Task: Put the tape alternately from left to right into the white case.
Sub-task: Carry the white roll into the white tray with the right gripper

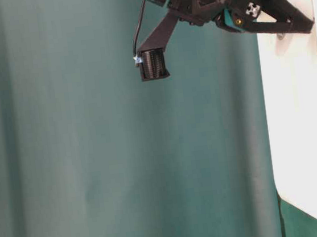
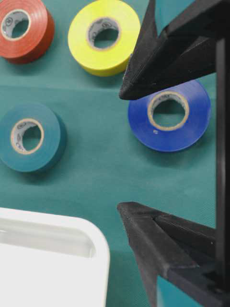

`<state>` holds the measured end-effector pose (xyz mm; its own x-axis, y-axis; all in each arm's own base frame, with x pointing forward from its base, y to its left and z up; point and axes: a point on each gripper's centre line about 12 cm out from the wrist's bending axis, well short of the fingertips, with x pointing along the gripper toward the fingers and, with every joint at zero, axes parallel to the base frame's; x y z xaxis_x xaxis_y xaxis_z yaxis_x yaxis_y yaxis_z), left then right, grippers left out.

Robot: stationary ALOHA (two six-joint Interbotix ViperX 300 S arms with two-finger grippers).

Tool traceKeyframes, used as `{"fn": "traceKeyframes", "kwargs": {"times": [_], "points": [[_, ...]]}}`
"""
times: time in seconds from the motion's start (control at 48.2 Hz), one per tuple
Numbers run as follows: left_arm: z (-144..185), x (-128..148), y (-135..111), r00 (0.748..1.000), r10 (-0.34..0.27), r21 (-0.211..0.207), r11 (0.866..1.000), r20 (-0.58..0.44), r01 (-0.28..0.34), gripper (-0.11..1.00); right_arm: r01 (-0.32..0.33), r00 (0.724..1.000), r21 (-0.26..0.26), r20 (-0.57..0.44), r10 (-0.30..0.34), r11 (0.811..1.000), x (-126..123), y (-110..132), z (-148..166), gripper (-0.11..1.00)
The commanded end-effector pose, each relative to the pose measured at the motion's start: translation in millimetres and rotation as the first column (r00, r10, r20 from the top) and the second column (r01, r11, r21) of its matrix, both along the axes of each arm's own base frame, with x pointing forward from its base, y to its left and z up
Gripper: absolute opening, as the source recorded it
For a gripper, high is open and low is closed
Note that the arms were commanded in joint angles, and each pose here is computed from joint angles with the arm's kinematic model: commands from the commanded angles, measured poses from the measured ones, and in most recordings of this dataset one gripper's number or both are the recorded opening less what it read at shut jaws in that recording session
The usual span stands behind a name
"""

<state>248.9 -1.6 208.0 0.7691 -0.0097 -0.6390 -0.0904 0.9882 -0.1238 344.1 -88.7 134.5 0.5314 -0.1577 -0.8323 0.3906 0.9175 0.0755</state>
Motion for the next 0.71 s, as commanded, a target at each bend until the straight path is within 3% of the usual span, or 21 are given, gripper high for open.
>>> {"fn": "traceKeyframes", "kwargs": {"times": [0.0,0.291,0.332,0.498,0.685], "points": [[6.3,2.6,0.0,1.000,0.000,0.000,1.000,0.025,0.000,0.55,-0.004,1.000,-0.009,0.031,0.005,1.000,3.9,-0.4,8.2,0.29],[6.9,2.9,0.0,1.000,-0.001,0.001,1.000,0.026,0.001,0.55,-0.002,0.999,-0.010,0.037,0.002,1.000,3.9,-1.4,8.3,0.30],[7.3,2.8,0.0,1.000,0.000,0.000,1.000,0.028,0.000,0.55,-0.002,0.999,-0.010,0.035,0.002,1.000,3.5,-1.3,7.8,0.36],[7.1,2.4,0.0,1.000,0.000,0.000,1.000,0.028,0.000,0.55,-0.002,0.999,-0.010,0.035,0.002,1.000,3.5,-1.3,7.8,0.85],[6.5,2.1,0.0,1.000,0.000,0.000,1.000,0.026,0.000,0.55,-0.002,0.999,-0.010,0.037,0.002,1.000,3.5,-1.3,8.4,0.81]]}}
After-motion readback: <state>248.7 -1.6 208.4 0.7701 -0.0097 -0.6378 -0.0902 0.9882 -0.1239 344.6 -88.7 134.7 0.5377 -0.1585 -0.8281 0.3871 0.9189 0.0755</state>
